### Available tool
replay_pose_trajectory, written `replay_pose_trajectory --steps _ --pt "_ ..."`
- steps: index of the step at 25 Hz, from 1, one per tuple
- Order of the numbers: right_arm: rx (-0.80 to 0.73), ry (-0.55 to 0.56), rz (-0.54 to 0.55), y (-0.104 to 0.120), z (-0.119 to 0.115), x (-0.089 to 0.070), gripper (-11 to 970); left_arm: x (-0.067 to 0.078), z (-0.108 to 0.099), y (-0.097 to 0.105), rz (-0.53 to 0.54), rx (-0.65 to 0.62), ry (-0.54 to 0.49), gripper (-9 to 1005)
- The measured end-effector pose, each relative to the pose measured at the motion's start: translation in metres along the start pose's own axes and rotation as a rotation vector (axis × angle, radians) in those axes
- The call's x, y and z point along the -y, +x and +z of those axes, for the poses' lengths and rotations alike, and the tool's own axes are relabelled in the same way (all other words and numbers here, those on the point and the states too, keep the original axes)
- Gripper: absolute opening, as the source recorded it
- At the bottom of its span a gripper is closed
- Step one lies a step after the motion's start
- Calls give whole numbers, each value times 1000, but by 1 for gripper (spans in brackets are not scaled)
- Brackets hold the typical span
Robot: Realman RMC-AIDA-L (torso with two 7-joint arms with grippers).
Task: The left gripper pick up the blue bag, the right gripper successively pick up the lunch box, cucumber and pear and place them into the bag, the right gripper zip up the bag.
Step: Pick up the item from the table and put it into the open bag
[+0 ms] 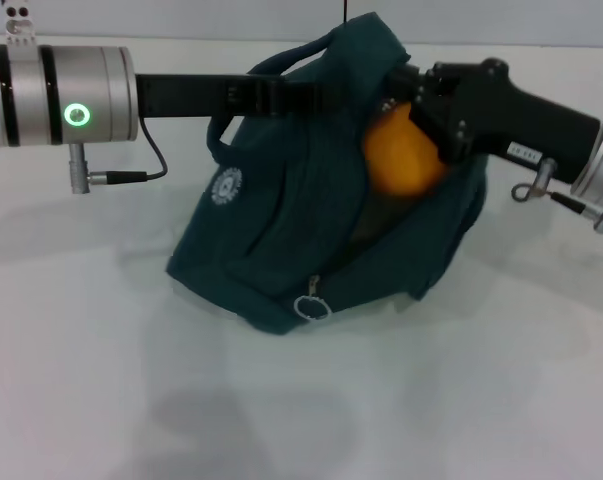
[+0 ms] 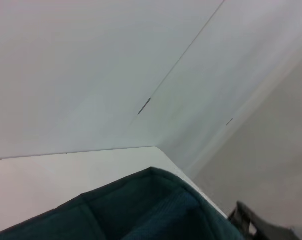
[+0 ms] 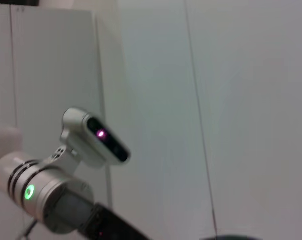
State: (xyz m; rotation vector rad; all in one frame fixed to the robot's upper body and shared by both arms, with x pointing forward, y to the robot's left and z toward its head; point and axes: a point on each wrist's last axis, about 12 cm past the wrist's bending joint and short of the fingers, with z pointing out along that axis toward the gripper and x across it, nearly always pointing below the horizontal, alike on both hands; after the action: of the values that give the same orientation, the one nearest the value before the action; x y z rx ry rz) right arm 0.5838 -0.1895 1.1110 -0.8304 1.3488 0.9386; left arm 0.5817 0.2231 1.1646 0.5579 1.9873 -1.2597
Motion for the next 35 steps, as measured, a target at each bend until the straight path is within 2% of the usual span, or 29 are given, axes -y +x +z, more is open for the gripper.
replay_pose_trajectory --steps 5,11,15,21,26,31,35 --pt "-44 -41 20 10 -1 -9 34 -1 0 0 -2 0 -3 62" --pt "-63 -49 41 15 -8 -13 33 -1 -2 0 -10 8 -7 62" --pt "-33 -74 48 10 -12 -15 35 -2 -1 0 -13 6 -7 63" --pt "-7 -36 16 3 -18 -8 39 0 -1 0 -25 -1 0 61" --pt "32 -62 -12 -7 -26 -9 43 4 -1 2 -55 -22 34 61" --pt "86 -96 -41 -17 -46 -13 46 11 6 1 -85 -38 84 60" --pt "110 -94 -50 -20 -71 -14 49 22 17 -2 -113 -51 147 60"
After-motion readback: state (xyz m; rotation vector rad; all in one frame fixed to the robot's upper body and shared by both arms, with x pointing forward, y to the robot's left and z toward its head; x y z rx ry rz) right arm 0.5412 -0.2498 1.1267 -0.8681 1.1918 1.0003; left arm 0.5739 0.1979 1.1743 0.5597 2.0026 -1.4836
